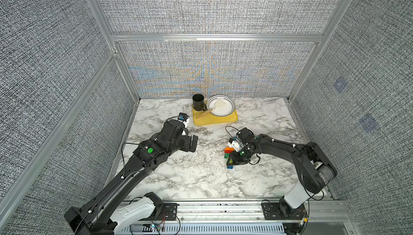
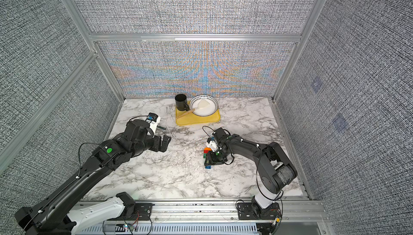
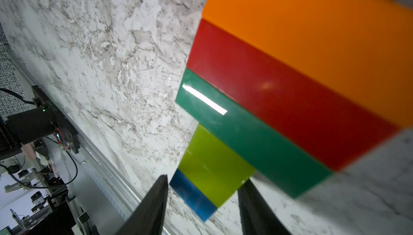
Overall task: Assemble an ice cream with lego
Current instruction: Adjust the lego brick at the center of the board, then reset both arms
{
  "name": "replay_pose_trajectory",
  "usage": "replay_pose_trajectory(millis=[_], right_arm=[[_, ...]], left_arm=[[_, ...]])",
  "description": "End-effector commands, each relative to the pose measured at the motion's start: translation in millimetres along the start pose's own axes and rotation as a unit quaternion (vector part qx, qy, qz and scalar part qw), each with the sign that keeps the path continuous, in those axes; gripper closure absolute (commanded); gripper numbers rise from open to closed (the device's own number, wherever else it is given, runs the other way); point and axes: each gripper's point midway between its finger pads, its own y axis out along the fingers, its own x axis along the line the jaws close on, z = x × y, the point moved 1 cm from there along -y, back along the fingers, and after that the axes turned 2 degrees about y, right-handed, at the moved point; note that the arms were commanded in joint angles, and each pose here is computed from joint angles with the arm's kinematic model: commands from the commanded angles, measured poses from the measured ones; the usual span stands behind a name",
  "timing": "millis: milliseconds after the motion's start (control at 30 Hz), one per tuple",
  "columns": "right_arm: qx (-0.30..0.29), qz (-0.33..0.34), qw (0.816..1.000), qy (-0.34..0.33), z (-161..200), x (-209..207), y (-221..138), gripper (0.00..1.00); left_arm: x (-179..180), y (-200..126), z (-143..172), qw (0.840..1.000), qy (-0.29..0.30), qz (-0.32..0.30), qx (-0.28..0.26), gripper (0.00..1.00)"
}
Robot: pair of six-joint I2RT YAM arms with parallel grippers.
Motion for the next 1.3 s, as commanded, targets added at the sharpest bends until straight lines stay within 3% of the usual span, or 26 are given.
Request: replay_pose_trajectory(millis=[0, 267, 400, 533, 600, 700, 767, 833, 900, 967, 1100, 1267], right_arm=[[-0.035, -0.003, 0.999, -0.006, -14, 1, -1, 0.48], [-0.109, 0.077, 0.991, -0.011, -27, -13, -35, 0.47], [-0.227, 0.121, 0.966, -0.022, -54, -12, -85, 0.43], [-0.417, 0.114, 0.902, -0.012, -88, -10, -173, 0.37], [-0.515, 0.103, 0.851, 0.003, -97, -18, -217, 0.31], [-0.612, 0.126, 0.780, 0.035, -106, -48, -274, 0.21], [-0.635, 0.140, 0.756, 0.076, -111, -82, -294, 0.18], [-0.638, 0.124, 0.746, 0.144, -110, -129, -298, 0.17], [-0.640, 0.103, 0.737, 0.191, -106, -167, -292, 0.03], [-0.632, 0.158, 0.733, 0.195, -103, -186, -283, 0.01], [-0.607, 0.306, 0.706, 0.197, -88, -211, -270, 0.01], [-0.616, 0.346, 0.690, 0.158, -81, -216, -262, 0.01]], left_arm=[[5, 2, -4, 1.000, 0.005, -0.016, -0.009, 0.00], [18, -1, -12, 0.998, -0.001, -0.055, -0.028, 0.00], [43, -20, -28, 0.989, -0.033, -0.118, -0.084, 0.00], [68, -48, -52, 0.970, -0.062, -0.178, -0.155, 0.00], [82, -60, -71, 0.953, -0.084, -0.212, -0.200, 0.00], [102, -67, -101, 0.927, -0.115, -0.245, -0.261, 0.00], [124, -67, -113, 0.907, -0.150, -0.269, -0.286, 0.00], [151, -60, -113, 0.887, -0.184, -0.297, -0.302, 0.00], [180, -42, -97, 0.869, -0.202, -0.334, -0.306, 0.00], [209, -20, -70, 0.856, -0.216, -0.372, -0.285, 0.00], [266, 24, 1, 0.836, -0.279, -0.425, -0.204, 0.00], [287, 53, 25, 0.842, -0.276, -0.437, -0.153, 0.00]])
